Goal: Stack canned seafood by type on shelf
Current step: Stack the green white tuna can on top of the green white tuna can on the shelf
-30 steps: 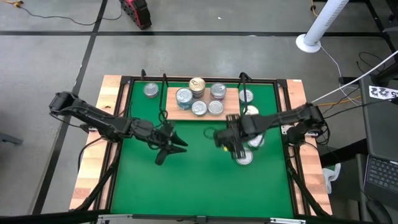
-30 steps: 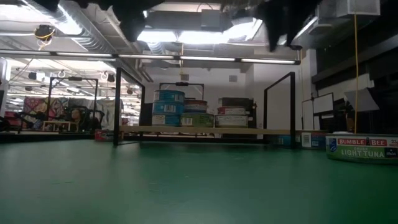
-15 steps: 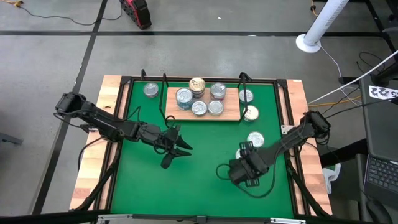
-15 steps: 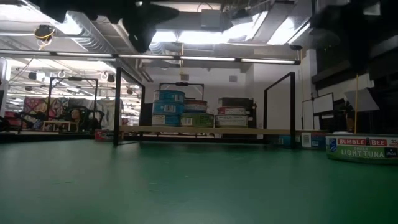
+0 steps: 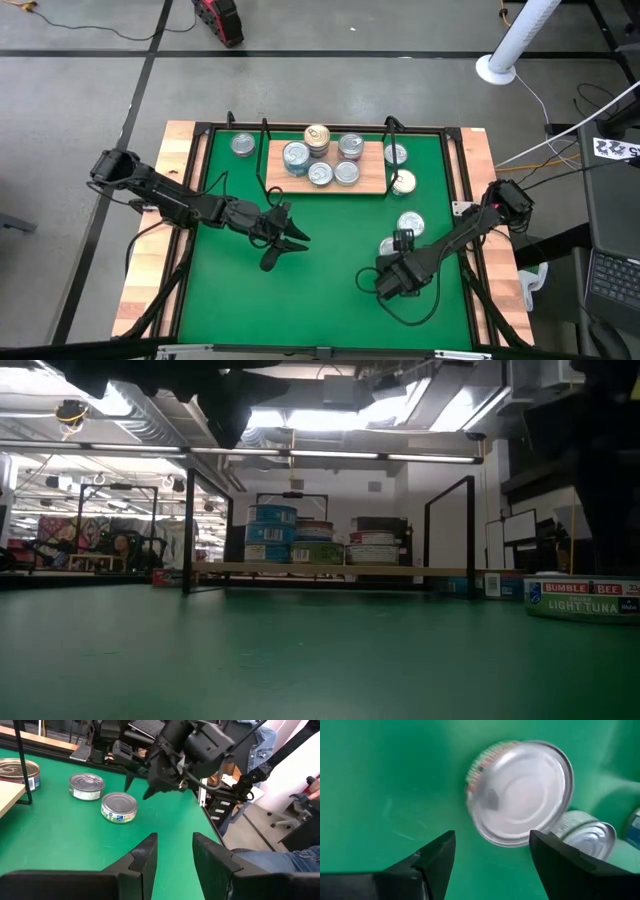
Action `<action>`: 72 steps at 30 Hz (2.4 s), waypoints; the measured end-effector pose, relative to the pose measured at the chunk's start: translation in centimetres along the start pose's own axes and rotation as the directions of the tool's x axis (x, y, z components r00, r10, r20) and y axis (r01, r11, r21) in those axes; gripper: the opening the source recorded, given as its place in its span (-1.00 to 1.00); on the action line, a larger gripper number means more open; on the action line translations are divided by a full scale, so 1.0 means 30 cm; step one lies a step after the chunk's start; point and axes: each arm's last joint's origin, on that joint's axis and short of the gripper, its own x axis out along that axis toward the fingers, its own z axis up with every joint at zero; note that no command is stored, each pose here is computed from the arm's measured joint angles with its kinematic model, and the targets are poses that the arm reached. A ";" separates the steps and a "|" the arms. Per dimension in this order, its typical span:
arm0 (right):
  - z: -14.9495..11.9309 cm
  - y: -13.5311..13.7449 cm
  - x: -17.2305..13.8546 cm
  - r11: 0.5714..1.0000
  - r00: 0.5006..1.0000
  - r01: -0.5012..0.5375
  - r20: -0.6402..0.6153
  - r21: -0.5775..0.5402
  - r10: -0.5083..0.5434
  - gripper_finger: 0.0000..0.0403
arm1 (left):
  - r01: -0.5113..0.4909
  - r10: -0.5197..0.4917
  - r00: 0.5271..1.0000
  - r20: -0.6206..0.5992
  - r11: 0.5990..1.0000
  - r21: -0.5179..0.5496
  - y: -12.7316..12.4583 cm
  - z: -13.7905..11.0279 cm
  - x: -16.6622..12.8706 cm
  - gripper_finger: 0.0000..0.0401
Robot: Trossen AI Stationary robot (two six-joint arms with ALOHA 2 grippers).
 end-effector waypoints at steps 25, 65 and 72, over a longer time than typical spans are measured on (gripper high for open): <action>-0.020 0.008 0.094 0.999 0.998 0.035 0.046 -0.005 -0.035 -0.23 | -0.033 0.032 0.999 0.017 0.999 0.006 0.003 0.003 0.000 -0.41; 0.131 -0.057 0.060 0.992 0.954 -0.069 0.297 0.108 0.034 -1.00 | -0.069 0.103 0.994 -0.032 0.838 0.542 0.058 -0.189 0.485 -0.32; 0.179 -0.106 0.063 0.978 0.934 -0.131 0.351 0.163 0.066 -1.00 | -0.077 0.185 0.975 -0.123 0.800 0.595 0.087 -0.211 0.496 0.03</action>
